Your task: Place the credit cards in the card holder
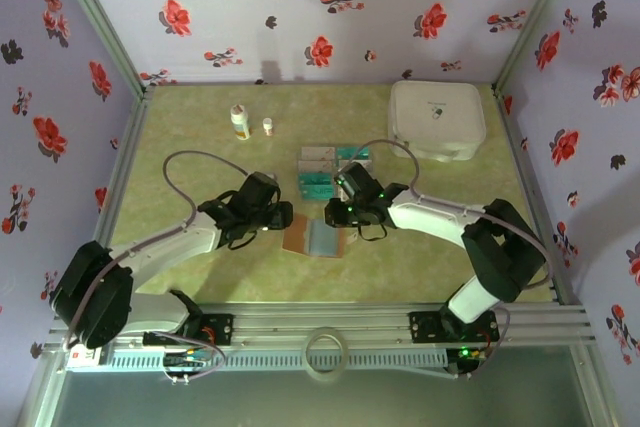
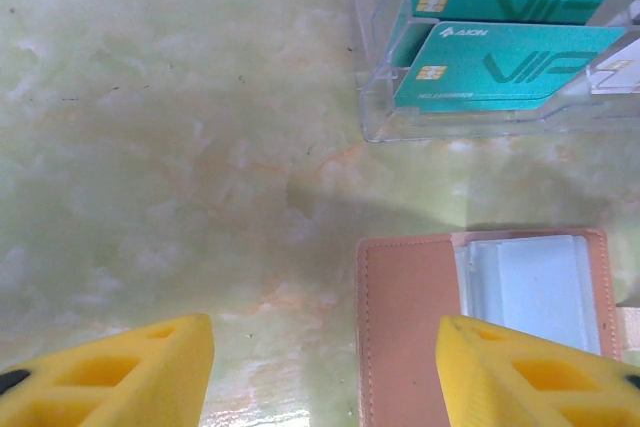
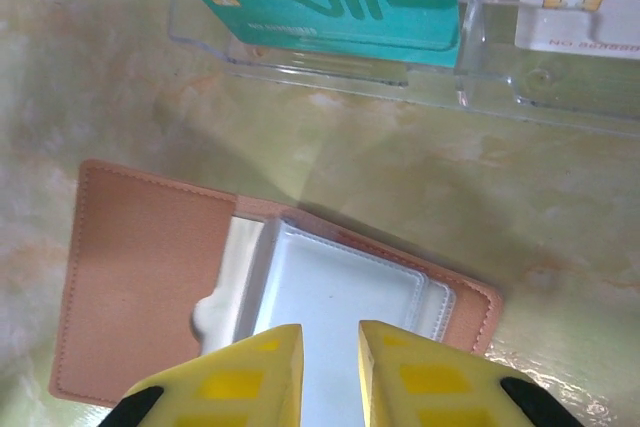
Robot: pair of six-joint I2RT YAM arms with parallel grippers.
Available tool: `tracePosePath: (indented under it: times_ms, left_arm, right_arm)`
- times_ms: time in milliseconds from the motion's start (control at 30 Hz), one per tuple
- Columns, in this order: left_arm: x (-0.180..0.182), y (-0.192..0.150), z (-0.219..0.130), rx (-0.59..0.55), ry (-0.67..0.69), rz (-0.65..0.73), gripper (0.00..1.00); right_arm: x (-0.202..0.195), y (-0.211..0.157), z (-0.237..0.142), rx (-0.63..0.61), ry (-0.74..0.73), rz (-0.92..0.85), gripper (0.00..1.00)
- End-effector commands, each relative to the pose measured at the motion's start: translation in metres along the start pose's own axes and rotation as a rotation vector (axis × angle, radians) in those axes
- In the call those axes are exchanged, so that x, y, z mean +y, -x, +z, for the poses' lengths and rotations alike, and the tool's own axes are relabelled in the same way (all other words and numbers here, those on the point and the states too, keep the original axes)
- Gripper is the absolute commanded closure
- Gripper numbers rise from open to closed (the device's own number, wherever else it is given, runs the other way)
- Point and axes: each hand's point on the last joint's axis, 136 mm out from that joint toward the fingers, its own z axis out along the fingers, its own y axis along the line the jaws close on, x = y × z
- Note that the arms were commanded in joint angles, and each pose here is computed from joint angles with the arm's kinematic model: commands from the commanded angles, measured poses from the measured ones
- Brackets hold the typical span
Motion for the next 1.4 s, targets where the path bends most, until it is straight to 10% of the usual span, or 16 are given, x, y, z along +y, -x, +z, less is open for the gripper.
tracePosePath:
  times_ms: [0,267,1367]
  left_arm:
    - [-0.001,-0.003,-0.009,0.016,0.021,0.052,0.39]
    - [-0.002,-0.024,0.002,0.054,0.060,0.107,0.38]
    - [0.024,-0.067,0.039,0.110,0.164,0.130,0.38]
  right_arm:
    - [-0.004,0.003,-0.010,-0.047,-0.004,0.010,0.77]
    - [-0.009,-0.009,-0.001,-0.035,0.027,0.043,0.62]
    - [-0.003,-0.016,0.012,0.007,0.028,0.030,0.71]
